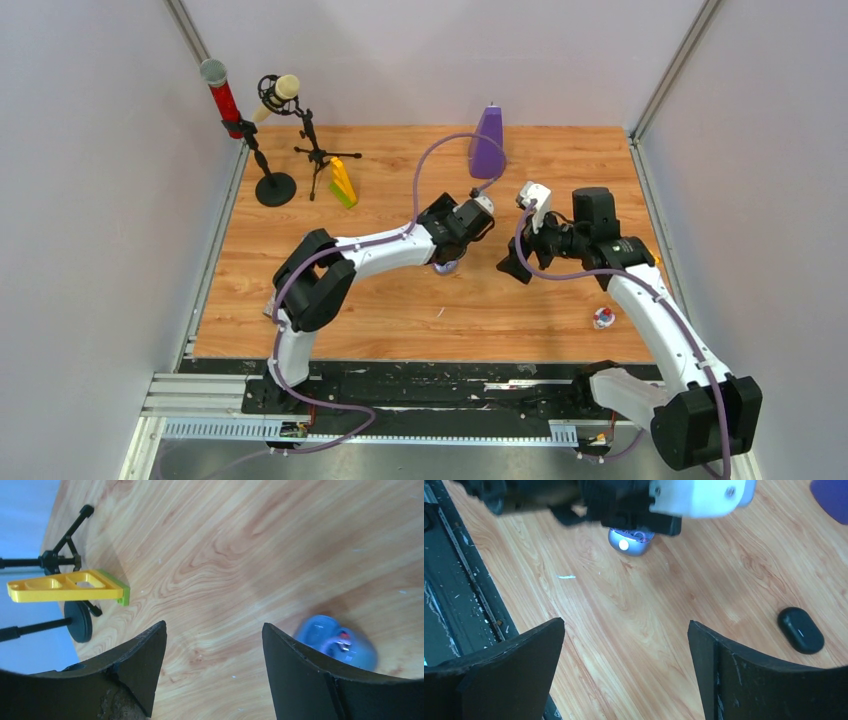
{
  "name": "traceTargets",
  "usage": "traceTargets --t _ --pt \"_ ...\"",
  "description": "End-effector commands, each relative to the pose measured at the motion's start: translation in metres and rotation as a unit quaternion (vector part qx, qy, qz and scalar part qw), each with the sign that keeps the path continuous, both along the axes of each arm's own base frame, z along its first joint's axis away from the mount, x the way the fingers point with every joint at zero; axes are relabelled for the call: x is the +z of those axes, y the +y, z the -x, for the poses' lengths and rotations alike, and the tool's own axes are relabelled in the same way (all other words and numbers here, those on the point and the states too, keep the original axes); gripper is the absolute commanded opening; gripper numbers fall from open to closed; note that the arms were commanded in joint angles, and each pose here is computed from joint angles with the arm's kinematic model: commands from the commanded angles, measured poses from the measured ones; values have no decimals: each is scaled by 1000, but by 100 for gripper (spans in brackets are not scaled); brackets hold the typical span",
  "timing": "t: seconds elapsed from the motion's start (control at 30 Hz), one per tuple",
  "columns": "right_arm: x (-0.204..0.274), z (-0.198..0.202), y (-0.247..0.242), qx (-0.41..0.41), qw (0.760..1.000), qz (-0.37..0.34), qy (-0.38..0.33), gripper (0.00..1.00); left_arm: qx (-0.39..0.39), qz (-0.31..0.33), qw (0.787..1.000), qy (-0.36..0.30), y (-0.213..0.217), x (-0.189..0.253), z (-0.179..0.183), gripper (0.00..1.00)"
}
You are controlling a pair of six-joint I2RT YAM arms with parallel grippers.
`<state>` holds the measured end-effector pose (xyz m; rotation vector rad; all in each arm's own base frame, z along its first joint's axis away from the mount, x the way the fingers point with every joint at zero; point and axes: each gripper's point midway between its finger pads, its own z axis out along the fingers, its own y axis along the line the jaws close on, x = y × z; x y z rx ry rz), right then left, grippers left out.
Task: Insert the wireless bluetooth earbuds into the charging case
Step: Place the charging case at the center of the board, then close the charging case at the center of the board.
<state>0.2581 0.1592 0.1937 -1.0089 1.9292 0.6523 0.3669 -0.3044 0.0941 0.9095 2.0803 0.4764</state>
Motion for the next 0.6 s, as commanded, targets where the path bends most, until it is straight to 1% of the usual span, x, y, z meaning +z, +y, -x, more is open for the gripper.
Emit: traceTargets --t 0.0,0.1,0.2,0.3,0.57 --pt "24 -9 16 34 999 -39 -17 95 40 67 997 -20 22 36 -16 78" --pt "33 -18 21 33 998 -50 -15 94 36 80 996 4 27 24 -15 78" --pt "32 -24 21 23 998 -49 -15 94 11 106 994 28 16 19 -9 77" --pt "24 -22 18 19 999 -44 -20 94 -16 127 990 53 4 16 -3 76" --pt "25 -18 12 10 999 -32 -43 94 -49 131 984 108 -9 -7 11 74"
